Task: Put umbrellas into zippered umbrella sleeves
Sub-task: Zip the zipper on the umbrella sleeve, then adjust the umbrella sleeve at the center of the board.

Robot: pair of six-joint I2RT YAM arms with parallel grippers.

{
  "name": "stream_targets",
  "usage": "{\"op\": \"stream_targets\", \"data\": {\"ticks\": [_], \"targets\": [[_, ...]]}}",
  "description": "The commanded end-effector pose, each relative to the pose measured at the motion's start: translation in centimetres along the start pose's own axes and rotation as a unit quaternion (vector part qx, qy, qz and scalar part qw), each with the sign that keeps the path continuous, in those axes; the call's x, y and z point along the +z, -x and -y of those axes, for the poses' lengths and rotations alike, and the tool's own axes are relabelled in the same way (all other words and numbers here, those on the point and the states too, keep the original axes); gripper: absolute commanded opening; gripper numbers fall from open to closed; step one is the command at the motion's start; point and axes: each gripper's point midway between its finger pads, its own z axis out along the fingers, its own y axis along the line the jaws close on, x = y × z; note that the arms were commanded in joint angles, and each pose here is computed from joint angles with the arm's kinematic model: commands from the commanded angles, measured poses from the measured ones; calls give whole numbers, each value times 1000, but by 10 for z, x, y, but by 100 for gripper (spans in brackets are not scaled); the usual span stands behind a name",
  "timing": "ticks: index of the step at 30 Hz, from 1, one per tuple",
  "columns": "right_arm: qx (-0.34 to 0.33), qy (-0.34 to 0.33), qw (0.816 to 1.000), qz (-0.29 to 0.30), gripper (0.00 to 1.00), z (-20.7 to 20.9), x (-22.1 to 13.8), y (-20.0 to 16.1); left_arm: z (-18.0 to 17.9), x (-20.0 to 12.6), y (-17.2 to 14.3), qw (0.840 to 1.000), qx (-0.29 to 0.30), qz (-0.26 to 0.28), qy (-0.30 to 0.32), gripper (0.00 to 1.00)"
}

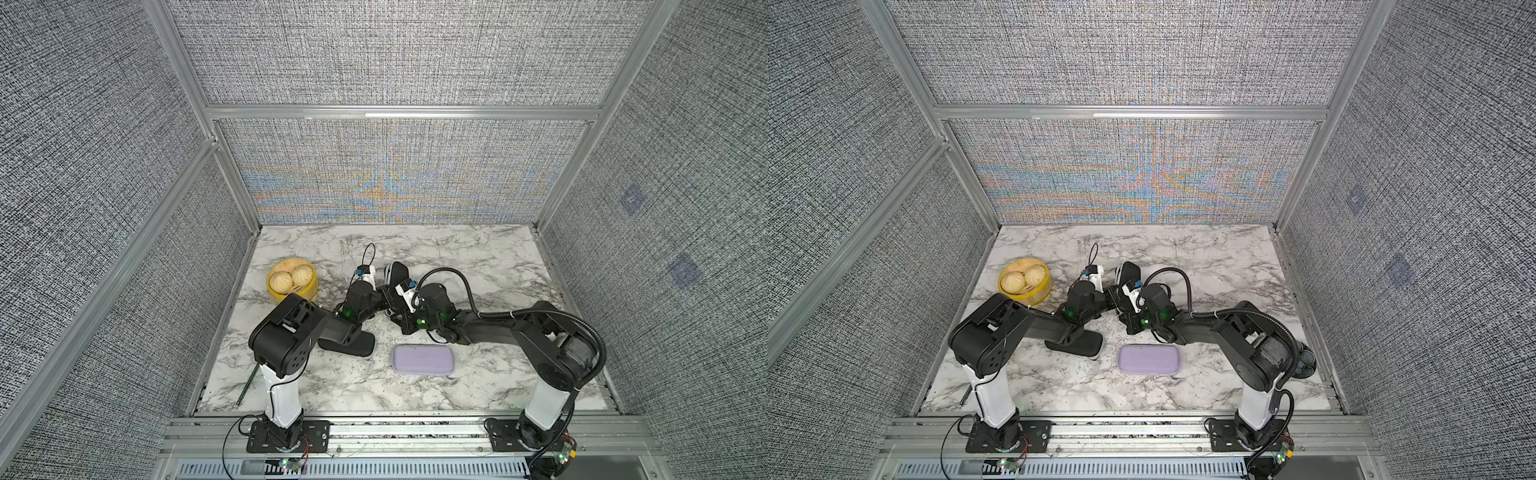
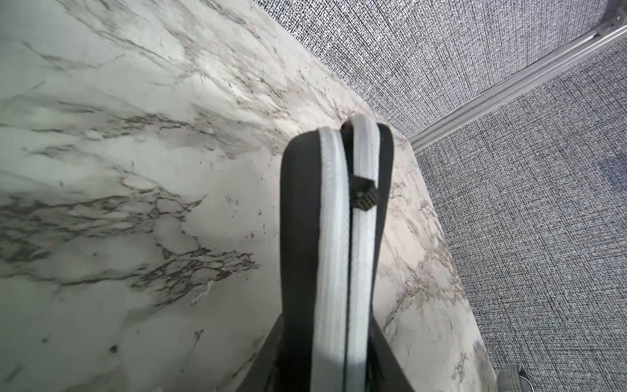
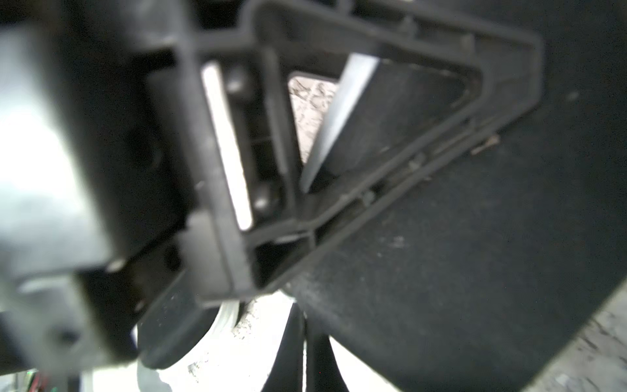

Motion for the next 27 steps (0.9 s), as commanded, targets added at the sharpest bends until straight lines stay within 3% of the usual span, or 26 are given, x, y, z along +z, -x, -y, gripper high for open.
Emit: {"op": "stream_targets", "data": {"ticks": [1, 3, 9, 15, 19, 24, 27], "targets": [[-12, 9, 1000, 19, 0, -1, -7, 26, 5, -1, -20, 999, -13, -42, -25, 0], [-9, -25, 1000, -16, 0, 14, -13, 16, -7, -3, -22, 999, -20, -40, -13, 11], [-20, -61, 996, -59, 0, 28, -22, 3, -17, 1, -28, 997, -40, -62, -24, 31], [-21, -71, 995, -72, 0, 34, -22, -3, -24, -3, -30, 998, -35, -60, -12, 38], [-24, -77, 993, -89, 0, 37, -19, -5, -26, -3, -32, 997, -40, -68, -9, 54], [-18, -98, 991, -90, 0, 50, -27, -13, -32, -6, -28, 997, -47, -63, -8, 56], [-13, -112, 990, -88, 0, 61, -32, -15, -36, -8, -27, 997, -49, -65, -1, 65]]}}
